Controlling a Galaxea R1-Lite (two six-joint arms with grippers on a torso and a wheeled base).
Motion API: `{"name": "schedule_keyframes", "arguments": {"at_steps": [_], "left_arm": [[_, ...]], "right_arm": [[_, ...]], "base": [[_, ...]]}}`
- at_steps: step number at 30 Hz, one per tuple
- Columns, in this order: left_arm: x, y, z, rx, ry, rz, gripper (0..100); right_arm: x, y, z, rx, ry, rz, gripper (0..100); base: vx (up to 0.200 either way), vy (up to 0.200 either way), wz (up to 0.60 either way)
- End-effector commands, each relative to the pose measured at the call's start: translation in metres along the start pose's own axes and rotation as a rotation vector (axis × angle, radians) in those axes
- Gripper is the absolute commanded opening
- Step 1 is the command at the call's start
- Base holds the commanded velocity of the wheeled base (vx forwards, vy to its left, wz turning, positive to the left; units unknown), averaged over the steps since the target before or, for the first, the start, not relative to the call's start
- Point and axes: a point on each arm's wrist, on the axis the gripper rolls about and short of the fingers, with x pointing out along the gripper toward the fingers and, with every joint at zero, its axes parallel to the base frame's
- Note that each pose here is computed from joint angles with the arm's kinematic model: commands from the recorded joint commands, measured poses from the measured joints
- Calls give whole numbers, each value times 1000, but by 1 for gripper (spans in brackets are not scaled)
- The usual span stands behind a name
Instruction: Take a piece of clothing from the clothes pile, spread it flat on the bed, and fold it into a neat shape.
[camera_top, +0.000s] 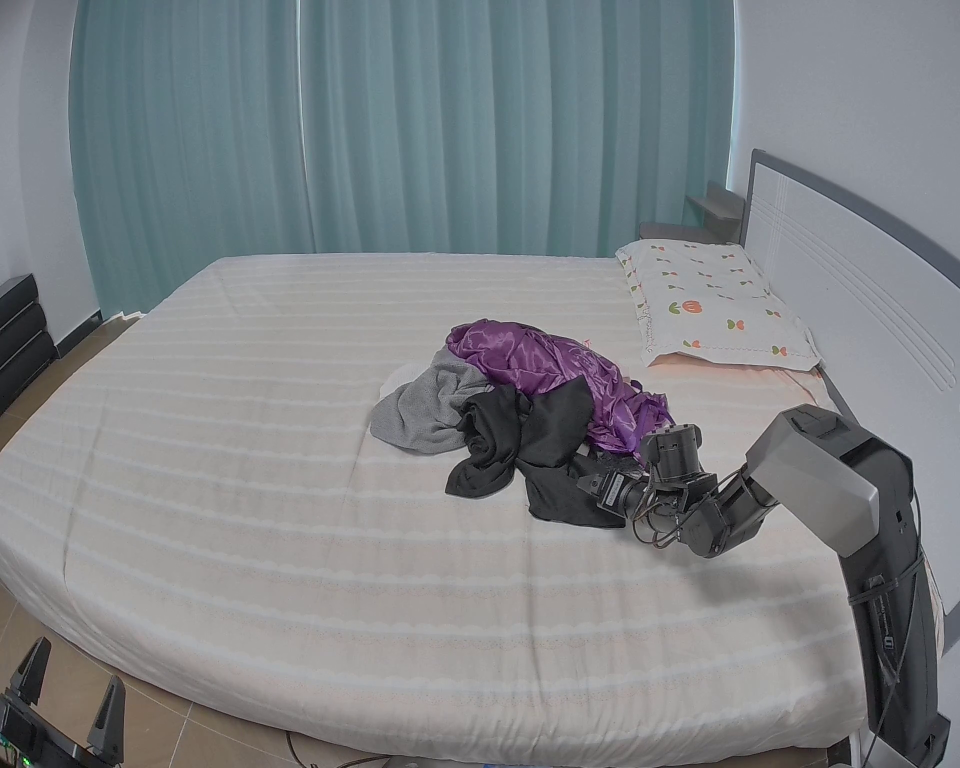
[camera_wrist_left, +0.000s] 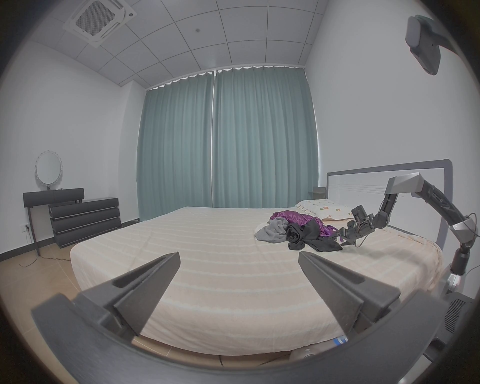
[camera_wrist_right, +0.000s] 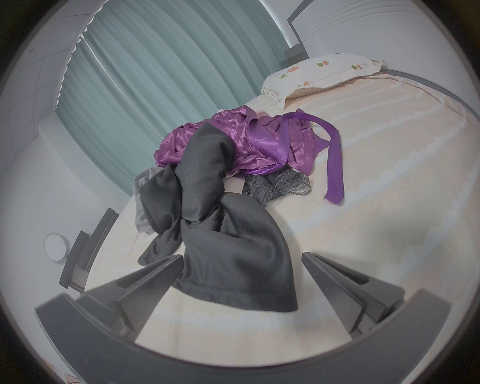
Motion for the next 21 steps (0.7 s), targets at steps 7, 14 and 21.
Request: {"name": "schedule_keyframes", "arguments": {"at_steps": [7, 14, 21], "left_arm": [[0, 0, -5, 0, 0, 0, 100], [0, 0, -5, 0, 0, 0, 100], [0, 0, -5, 0, 0, 0, 100]], "right_arm": [[22, 0, -6, -4, 6, -13, 100], [28, 8, -7, -9, 16, -6, 100], [29, 19, -10, -25, 32, 4, 0]], "base": [[0, 0, 0], [0, 0, 0], [0, 0, 0]]}}
